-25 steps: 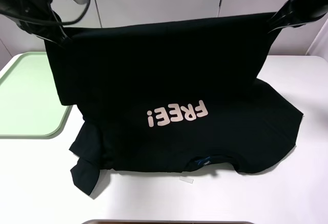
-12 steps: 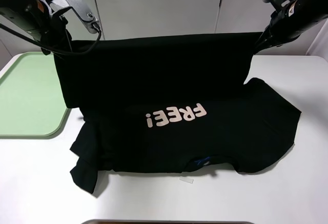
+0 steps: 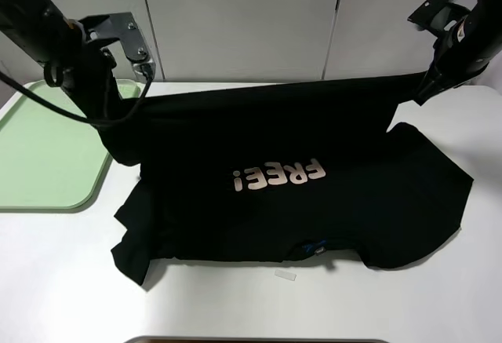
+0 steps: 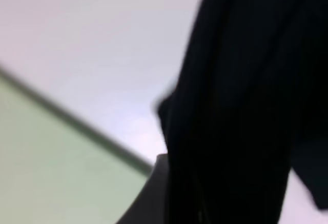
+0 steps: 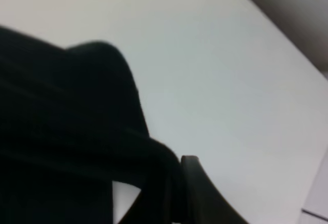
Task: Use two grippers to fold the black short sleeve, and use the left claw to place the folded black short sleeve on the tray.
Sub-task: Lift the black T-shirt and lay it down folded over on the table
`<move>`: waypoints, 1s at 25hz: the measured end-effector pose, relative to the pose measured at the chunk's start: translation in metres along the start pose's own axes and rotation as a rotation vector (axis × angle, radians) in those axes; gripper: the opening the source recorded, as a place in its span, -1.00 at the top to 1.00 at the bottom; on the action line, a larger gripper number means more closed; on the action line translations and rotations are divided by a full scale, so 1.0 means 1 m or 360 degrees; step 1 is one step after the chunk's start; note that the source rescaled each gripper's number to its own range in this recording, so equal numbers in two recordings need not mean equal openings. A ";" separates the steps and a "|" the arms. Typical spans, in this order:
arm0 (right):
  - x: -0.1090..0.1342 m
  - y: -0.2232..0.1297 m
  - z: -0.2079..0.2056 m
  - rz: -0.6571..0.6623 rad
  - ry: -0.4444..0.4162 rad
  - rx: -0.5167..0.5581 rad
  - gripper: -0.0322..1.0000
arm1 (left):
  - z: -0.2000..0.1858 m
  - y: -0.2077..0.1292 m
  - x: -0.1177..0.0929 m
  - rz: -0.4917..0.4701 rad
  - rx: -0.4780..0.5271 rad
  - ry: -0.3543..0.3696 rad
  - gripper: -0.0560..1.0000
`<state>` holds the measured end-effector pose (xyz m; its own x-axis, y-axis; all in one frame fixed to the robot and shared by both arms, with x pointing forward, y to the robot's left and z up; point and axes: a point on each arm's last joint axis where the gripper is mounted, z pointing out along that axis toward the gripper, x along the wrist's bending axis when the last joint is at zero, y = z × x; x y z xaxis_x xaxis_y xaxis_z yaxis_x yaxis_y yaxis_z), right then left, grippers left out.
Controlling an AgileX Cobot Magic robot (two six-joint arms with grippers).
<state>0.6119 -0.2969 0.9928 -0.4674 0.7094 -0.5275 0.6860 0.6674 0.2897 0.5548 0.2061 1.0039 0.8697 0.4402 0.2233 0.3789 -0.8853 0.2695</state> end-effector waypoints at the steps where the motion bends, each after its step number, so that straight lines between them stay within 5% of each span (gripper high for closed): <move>1: 0.000 -0.001 0.000 -0.0020 0.0004 0.0019 0.94 | 0.000 0.000 0.000 0.0000 0.0000 0.0000 0.89; 7: 0.005 -0.013 0.005 -0.0162 0.0042 0.0116 0.94 | -0.001 0.001 -0.015 0.0083 -0.0017 -0.0266 0.89; 16: 0.041 -0.046 0.041 -0.0377 0.0226 0.0403 0.94 | 0.008 -0.007 -0.027 0.0056 0.0007 -0.0366 0.89; 25: 0.044 -0.048 0.041 -0.0338 0.0267 0.0415 0.94 | 0.034 -0.039 -0.065 0.0338 0.0084 -0.0611 0.89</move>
<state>0.5815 -0.3068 0.9227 -0.6845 0.6030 -0.4097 0.6729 0.7388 -0.0367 0.4940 0.2073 0.9467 0.9807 0.1690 -0.0982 0.1861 -0.9609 0.2049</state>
